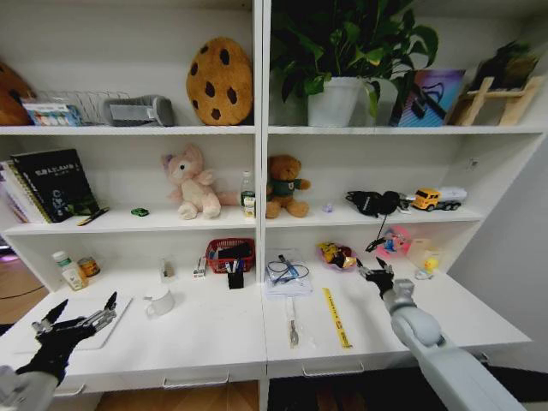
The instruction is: Organize the objects on the table.
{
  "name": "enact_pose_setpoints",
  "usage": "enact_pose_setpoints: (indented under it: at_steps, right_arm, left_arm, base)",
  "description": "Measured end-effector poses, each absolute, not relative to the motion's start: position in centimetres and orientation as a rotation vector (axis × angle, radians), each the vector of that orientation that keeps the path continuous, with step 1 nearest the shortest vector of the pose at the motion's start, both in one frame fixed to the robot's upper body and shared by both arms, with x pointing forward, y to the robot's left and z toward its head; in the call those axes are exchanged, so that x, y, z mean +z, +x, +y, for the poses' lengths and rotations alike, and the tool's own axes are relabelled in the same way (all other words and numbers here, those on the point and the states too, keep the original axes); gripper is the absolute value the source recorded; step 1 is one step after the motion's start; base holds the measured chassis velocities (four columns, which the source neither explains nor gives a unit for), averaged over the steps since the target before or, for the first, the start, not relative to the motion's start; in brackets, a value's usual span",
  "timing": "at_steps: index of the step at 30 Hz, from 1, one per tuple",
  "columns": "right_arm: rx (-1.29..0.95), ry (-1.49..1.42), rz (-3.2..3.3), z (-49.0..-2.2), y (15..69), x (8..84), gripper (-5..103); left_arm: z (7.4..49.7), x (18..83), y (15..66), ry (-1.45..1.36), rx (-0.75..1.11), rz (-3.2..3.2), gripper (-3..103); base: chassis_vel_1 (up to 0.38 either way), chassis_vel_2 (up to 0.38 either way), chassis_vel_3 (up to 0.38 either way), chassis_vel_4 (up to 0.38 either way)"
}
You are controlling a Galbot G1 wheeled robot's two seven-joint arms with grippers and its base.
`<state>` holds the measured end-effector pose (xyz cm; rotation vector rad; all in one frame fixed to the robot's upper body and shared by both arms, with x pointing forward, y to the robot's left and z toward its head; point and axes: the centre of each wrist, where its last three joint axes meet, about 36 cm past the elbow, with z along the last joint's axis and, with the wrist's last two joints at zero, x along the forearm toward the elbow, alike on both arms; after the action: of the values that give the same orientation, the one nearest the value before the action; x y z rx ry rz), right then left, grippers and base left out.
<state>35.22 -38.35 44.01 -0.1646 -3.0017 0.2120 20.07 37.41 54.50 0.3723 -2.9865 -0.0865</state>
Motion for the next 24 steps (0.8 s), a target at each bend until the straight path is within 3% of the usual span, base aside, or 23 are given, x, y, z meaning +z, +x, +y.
enact_pose_setpoints:
  at_steps: [2, 11, 24]
  right_arm:
    - [0.213, -0.17, -3.028, -38.2, 31.6, 45.2, 97]
    - [0.203, -0.188, -3.111, -37.2, 21.1, 44.8, 100]
    - [0.175, -0.181, -3.12, -35.7, 19.4, 45.0, 100]
  left_arm:
    - [37.4, 54.5, 20.1, 0.374, -0.087, -2.986, 100]
    - [37.4, 54.5, 20.1, 0.373, -0.087, -2.986, 100]
    - [37.4, 54.5, 20.1, 0.373, -0.086, -2.986, 100]
  base:
    - [0.0, 0.0, 0.0, 0.0]
    - [0.0, 0.0, 0.0, 0.0]
    - [0.0, 0.0, 0.0, 0.0]
